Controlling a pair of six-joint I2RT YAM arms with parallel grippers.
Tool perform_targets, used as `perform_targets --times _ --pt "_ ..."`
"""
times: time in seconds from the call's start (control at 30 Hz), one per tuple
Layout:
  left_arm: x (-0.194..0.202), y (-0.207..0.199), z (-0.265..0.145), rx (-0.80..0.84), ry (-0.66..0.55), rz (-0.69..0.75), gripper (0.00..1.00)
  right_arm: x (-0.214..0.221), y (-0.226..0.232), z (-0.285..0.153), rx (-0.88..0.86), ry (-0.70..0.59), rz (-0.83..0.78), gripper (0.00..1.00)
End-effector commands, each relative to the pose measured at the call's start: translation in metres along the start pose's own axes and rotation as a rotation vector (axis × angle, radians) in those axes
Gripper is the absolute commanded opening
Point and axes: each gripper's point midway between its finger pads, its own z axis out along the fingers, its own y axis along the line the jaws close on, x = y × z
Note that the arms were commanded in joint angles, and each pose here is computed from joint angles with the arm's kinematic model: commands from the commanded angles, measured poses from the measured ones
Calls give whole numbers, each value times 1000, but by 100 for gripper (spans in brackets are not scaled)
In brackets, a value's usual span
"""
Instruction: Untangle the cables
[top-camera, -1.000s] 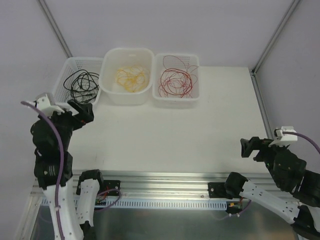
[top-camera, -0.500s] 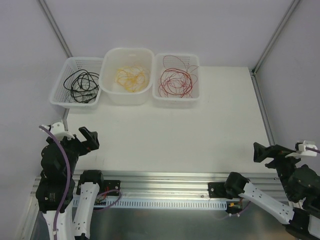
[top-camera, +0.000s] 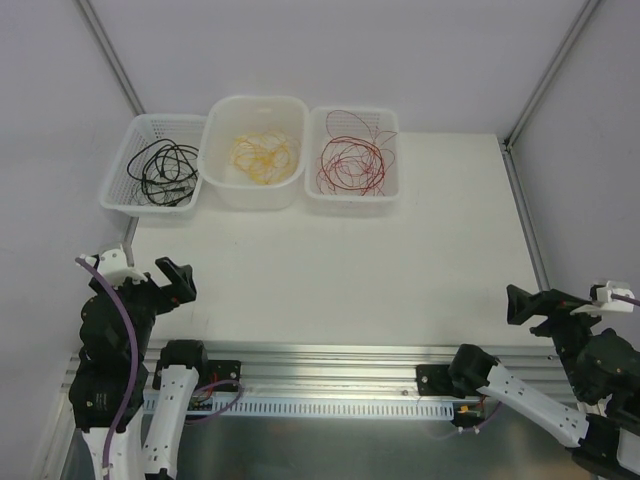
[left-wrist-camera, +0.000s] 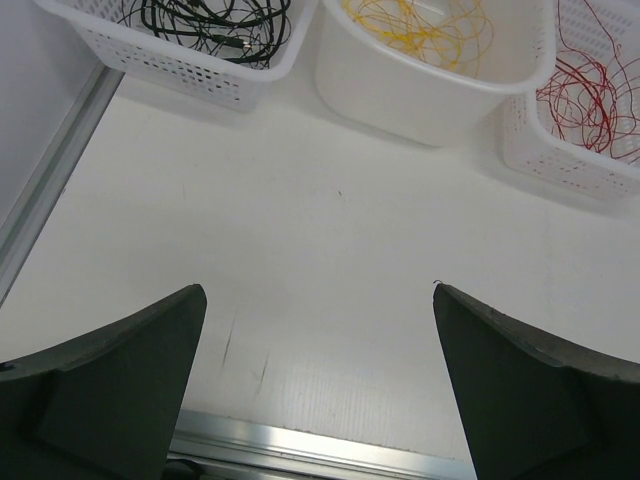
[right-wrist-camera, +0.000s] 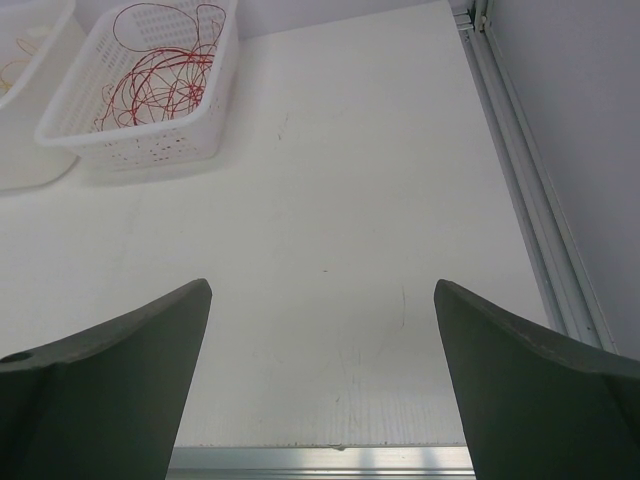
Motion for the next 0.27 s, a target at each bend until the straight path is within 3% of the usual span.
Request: perform_targets --times 0.0,0.23 --pt "-5 3 -2 -8 -24 17 99 -3 -8 -2 10 -24 25 99" --pt "-5 1 -4 2 -31 11 99 -3 -8 -1 7 -20 28 100"
